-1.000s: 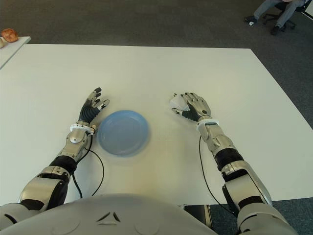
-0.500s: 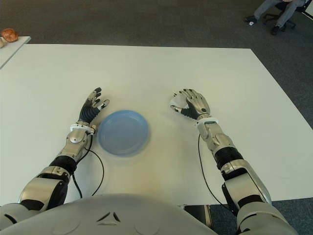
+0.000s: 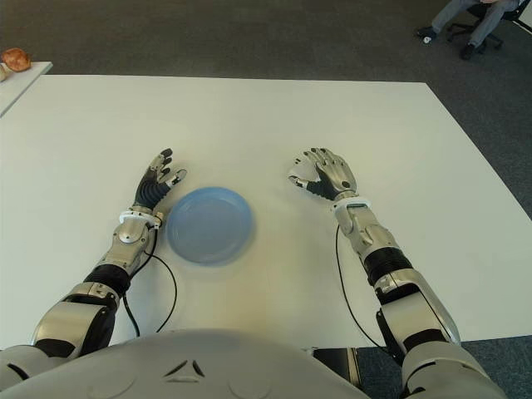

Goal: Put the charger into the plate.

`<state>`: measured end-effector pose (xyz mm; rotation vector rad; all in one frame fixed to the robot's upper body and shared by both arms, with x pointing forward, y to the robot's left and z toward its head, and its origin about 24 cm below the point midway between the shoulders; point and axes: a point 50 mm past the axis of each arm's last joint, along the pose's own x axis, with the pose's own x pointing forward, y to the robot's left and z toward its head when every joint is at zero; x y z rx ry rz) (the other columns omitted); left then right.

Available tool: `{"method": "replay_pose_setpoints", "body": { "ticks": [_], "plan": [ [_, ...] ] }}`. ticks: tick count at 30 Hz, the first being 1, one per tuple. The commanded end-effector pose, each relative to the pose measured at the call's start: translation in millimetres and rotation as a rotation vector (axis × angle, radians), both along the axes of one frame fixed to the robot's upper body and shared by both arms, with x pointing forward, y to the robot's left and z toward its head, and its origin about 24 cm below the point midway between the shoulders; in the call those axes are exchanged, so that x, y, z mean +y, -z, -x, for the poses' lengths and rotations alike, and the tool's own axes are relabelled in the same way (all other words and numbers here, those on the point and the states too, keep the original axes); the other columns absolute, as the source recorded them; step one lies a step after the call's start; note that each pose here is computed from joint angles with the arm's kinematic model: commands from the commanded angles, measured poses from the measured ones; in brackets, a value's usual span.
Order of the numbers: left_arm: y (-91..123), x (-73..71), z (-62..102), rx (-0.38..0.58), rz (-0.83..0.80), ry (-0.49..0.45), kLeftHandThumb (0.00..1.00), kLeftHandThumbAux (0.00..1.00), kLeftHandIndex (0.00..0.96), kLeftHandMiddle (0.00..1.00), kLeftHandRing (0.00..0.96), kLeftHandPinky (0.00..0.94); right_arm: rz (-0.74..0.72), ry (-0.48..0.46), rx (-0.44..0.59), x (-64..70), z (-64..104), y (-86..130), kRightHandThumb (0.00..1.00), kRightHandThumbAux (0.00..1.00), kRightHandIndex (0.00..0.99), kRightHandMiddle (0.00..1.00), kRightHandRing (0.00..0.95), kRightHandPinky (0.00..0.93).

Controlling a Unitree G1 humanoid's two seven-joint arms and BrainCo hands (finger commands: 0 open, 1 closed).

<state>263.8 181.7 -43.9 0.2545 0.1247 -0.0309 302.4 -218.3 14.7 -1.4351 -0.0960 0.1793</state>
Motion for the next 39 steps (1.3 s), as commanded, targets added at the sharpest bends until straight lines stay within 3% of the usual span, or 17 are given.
{"method": "replay_pose_setpoints", "body": {
  "ticks": [1,21,39],
  "plan": [
    [35.4,-2.1,30.6,0.202,-0.010,-0.008,0.000,0.549,0.000,0.017,0.016,0.024,-0.015,-0.009,0.000,5.0,-2.1,-0.6,0.265,0.115,0.000,0.000,0.000,0.000],
    [37.3,-1.3,30.0,0.230,-0.009,-0.007,0.000,0.567,0.000,0.011,0.007,0.013,0.013,0.020,0.019,4.9,-5.8,2.1,0.252,0.119,0.000,0.000,0.000,0.000],
    [36.9,-0.9,31.4,0.223,-0.010,-0.003,0.000,0.570,0.000,0.012,0.010,0.024,0.035,0.079,0.105,3.0,-11.2,8.6,0.278,0.119,0.000,0.000,0.000,0.000]
  ]
}}
